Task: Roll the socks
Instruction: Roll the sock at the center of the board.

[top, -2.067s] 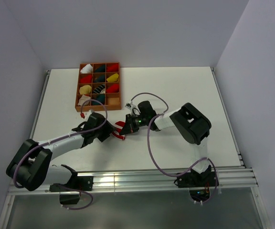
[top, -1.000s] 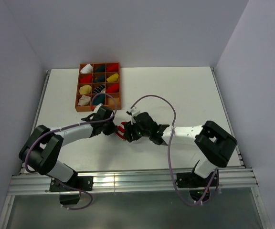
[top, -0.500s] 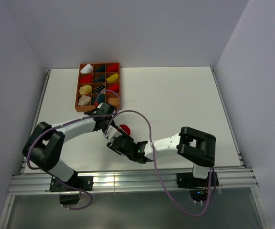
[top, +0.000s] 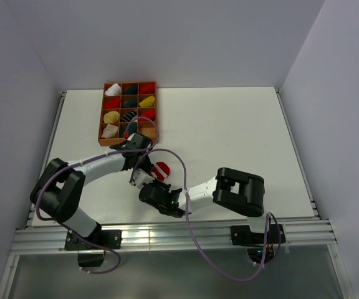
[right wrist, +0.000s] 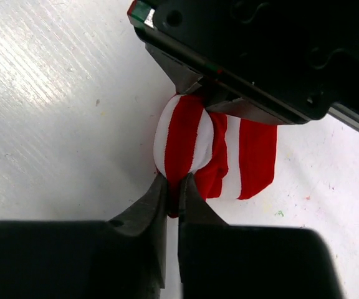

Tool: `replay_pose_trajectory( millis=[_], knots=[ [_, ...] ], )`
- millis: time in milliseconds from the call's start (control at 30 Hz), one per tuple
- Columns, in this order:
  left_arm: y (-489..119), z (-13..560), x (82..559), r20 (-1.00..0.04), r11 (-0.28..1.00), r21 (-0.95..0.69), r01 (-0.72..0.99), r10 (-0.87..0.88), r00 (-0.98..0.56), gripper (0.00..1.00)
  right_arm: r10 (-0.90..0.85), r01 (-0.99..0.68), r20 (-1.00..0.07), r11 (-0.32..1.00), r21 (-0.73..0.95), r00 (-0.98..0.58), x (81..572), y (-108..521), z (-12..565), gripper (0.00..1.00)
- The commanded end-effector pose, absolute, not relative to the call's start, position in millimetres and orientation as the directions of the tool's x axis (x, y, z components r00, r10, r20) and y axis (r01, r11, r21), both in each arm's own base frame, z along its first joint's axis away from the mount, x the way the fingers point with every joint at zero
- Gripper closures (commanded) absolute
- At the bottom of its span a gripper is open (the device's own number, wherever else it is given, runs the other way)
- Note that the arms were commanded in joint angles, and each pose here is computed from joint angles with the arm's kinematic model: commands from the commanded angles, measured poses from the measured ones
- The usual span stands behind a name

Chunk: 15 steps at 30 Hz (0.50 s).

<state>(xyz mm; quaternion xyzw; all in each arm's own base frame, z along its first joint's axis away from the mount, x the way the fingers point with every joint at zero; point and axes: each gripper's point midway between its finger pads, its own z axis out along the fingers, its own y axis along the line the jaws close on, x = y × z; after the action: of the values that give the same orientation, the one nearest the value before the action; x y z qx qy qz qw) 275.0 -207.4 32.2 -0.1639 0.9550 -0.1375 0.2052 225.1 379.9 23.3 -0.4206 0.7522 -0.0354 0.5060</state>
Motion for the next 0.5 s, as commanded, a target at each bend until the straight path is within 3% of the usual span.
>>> replay_pose_trajectory(
  millis=[0, 67, 267, 467],
  knots=[
    [-209, 27, 256, -0.295, 0.923, -0.314, -0.223, -0.319, -0.901, 0.90, -0.678, -0.650, -0.716, 0.621, -0.439, -0.165, 219, 378, 1, 1.00],
    [-212, 34, 259, -0.312, 0.917, -0.336, -0.216, -0.325, -0.893, 0.84, -0.664, -0.701, -0.722, 0.609, -0.370, -0.195, 214, 378, 1, 1.00],
    [-209, 57, 272, -0.383, 0.903, -0.369, -0.219, -0.363, -0.849, 0.50, -0.522, -0.760, -0.761, 0.647, -0.059, -0.385, 212, 367, 12, 1.00],
    [-199, 84, 284, -0.439, 0.866, -0.427, -0.261, -0.451, -0.777, 0.40, -0.424, -0.778, -0.739, 0.591, 0.212, -0.523, 201, 365, 26, 1.00]
  ],
)
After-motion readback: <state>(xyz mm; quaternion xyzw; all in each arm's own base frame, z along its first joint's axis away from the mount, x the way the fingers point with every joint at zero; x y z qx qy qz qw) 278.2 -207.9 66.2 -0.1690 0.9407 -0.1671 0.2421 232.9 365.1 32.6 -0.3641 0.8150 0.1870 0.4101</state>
